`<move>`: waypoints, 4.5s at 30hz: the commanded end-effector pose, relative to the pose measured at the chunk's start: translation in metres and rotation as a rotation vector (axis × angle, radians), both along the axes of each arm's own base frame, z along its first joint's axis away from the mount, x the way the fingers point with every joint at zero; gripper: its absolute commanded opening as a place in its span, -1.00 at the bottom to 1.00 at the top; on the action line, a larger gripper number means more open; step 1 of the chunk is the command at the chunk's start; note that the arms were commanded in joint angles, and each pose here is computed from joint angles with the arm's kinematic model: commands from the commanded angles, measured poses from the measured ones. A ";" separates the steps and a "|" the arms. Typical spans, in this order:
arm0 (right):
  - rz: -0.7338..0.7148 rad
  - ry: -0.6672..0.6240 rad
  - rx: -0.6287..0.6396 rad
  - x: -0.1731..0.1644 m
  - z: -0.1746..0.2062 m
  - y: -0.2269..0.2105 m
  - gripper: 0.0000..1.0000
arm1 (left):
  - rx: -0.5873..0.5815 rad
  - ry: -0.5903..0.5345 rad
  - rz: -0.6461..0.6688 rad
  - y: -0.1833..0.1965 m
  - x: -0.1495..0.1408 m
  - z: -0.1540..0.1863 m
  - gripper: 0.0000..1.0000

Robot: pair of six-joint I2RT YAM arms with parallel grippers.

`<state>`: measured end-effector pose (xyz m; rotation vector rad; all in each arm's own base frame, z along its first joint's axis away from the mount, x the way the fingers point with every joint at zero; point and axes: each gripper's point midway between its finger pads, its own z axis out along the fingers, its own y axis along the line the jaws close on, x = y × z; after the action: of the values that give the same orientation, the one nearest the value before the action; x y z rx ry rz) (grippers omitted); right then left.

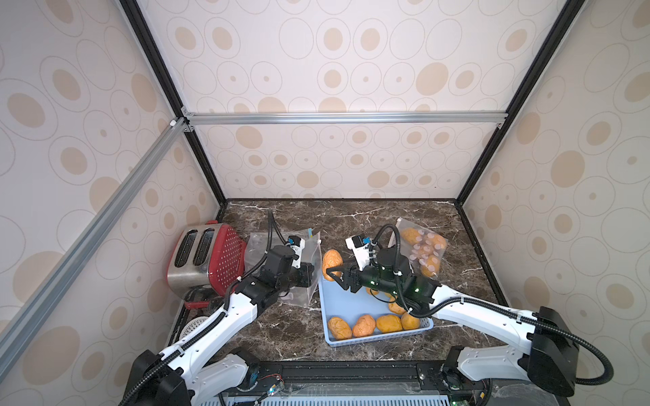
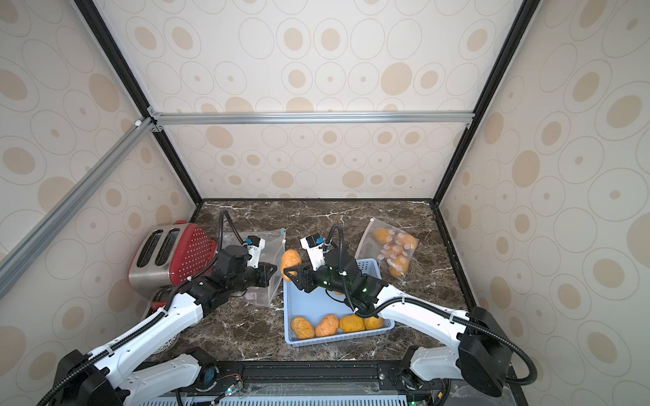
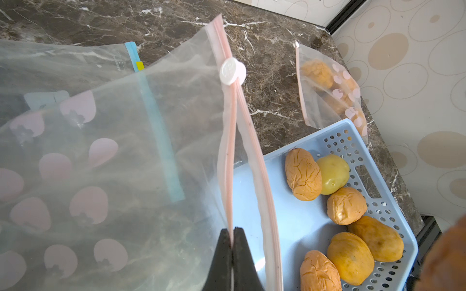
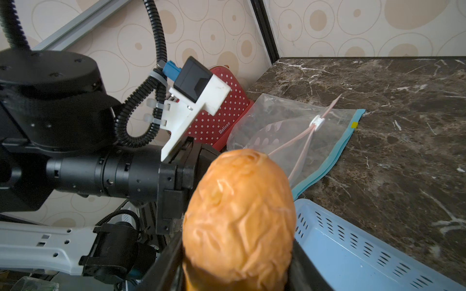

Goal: Put the potatoes into a zipper bag and zip it
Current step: Place the potato into the zipper food storage bag, then pick up the potato from the basket.

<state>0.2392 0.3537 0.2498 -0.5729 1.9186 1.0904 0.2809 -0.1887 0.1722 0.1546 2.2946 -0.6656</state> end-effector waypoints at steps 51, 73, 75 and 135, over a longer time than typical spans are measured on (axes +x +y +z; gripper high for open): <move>-0.069 0.267 -0.170 0.039 -0.088 0.045 0.01 | -0.122 -0.029 0.006 -0.007 -0.005 0.032 -1.00; 0.003 0.063 -0.153 0.021 -0.038 0.022 0.44 | -0.077 -0.022 0.033 0.000 -0.003 0.028 -1.00; -0.022 0.034 -0.160 0.020 -0.033 0.012 0.44 | -0.055 -0.024 0.044 0.004 -0.003 0.027 -1.00; 0.180 0.448 -0.466 -0.051 -0.145 -0.034 0.40 | 0.246 -0.027 0.100 0.051 -0.012 -0.017 -1.00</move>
<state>0.2050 0.3091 0.1025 -0.7264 2.5483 0.8173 0.2679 -0.1365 0.1534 0.1396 2.3479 -0.3293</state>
